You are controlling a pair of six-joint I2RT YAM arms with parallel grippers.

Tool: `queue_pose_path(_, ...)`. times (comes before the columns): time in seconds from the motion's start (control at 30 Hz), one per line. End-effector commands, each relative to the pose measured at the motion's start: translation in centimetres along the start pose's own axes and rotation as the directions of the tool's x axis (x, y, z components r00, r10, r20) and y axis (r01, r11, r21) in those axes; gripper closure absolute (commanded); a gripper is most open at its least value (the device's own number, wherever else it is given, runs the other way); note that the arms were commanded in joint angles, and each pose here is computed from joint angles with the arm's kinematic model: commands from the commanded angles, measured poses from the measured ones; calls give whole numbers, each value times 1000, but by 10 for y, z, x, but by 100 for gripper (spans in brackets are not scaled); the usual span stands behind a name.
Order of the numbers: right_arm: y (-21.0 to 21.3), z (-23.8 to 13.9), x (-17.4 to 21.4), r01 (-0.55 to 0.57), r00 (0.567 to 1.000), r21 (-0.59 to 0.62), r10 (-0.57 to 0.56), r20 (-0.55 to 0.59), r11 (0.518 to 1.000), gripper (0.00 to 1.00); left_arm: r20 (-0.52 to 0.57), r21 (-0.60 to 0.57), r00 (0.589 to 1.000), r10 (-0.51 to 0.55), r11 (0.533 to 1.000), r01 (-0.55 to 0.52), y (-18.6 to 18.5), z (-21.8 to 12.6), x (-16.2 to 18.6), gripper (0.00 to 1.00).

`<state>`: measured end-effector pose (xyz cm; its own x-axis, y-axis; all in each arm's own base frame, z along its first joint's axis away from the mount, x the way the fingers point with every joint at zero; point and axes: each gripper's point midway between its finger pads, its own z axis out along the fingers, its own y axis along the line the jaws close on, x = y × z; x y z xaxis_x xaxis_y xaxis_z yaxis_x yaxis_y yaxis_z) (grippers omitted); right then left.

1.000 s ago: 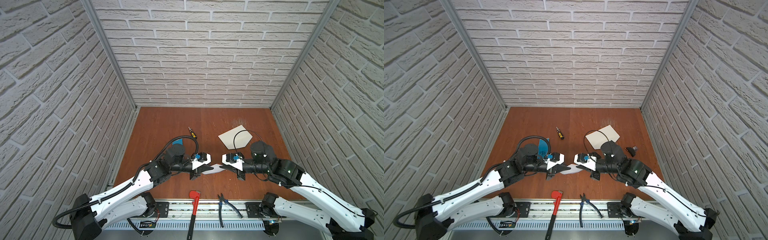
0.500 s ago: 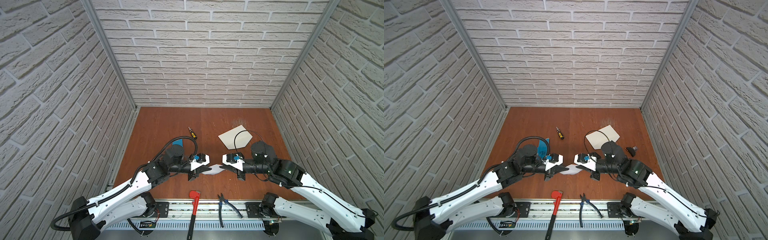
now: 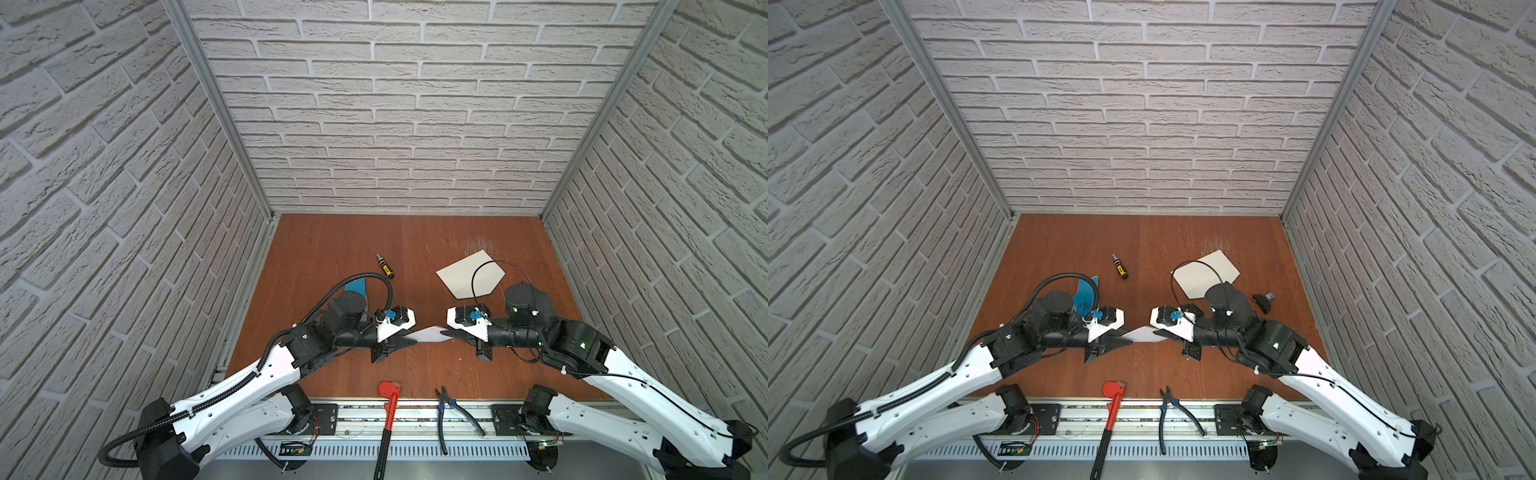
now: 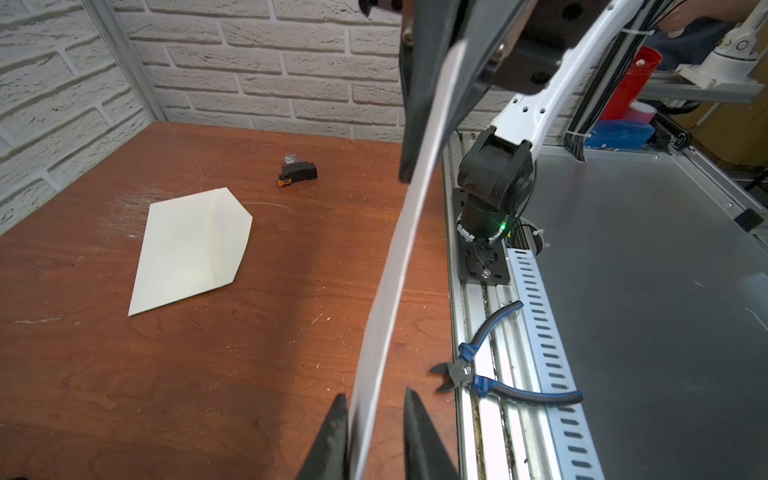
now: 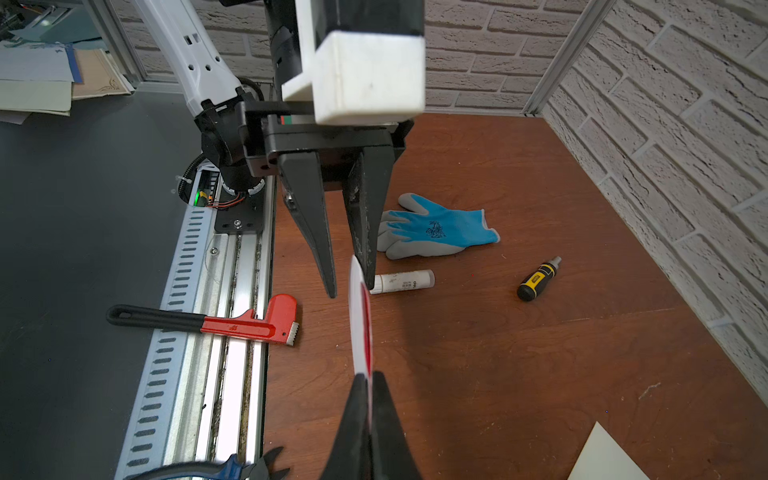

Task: Place the letter into the envelope and seal it

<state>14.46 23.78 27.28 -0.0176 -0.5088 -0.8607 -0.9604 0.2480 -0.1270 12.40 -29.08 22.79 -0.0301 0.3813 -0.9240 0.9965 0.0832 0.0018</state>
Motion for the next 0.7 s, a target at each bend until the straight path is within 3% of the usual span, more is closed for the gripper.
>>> queue_pose_path(0.0, -3, -9, -13, 13, 999, 28, -14, 49, 1000, 94, -15, -12, 1000, -3, 1000, 3, 2, -2, 6, 85)
queue_pose_path(0.03, -3, -9, -13, 15, 999, 29, -16, 47, 999, 94, -23, -11, 1000, -9, 1000, 9, 2, -1, 7, 96)
queue_pose_path(0.07, -3, -10, -13, 15, 999, 30, -16, 47, 999, 94, -28, -12, 1000, -14, 1000, 13, 2, -1, 8, 100)
queue_pose_path(0.23, -2, -12, -11, 17, 999, 33, -18, 43, 999, 94, -49, -30, 998, -31, 999, 29, 6, 0, 13, 100)
queue_pose_path(0.27, -2, -12, -11, 18, 999, 37, -20, 43, 999, 94, -50, -40, 998, -30, 999, 28, 7, -1, 13, 96)
queue_pose_path(0.3, -2, -13, -10, 20, 999, 39, -21, 40, 999, 94, -53, -43, 998, -29, 999, 27, 7, -2, 14, 78)
queue_pose_path(0.33, -2, -14, -10, 22, 999, 44, -24, 39, 999, 94, -53, -47, 998, -29, 999, 26, 7, -2, 14, 70)
queue_pose_path(0.4, -3, -16, -10, 25, 999, 52, -27, 40, 998, 94, -49, -44, 998, -27, 999, 25, 6, -3, 14, 69)
queue_pose_path(0.47, -3, -17, -9, 26, 999, 56, -28, 36, 998, 94, -55, -40, 998, -32, 999, 30, 6, -2, 15, 81)
queue_pose_path(0.5, -3, -17, -9, 26, 999, 57, -28, 36, 998, 94, -62, -38, 997, -36, 999, 34, 6, -1, 17, 96)
queue_pose_path(0.53, -3, -17, -8, 26, 999, 57, -28, 33, 998, 94, -67, -37, 997, -41, 999, 38, 6, -1, 18, 100)
queue_pose_path(0.63, -2, -15, -7, 23, 999, 50, -25, 32, 998, 94, -61, -41, 997, -43, 998, 40, 7, 0, 17, 100)
queue_pose_path(0.67, -2, -15, -7, 24, 999, 48, -26, 34, 999, 94, -54, -48, 998, -40, 998, 37, 8, 0, 17, 91)
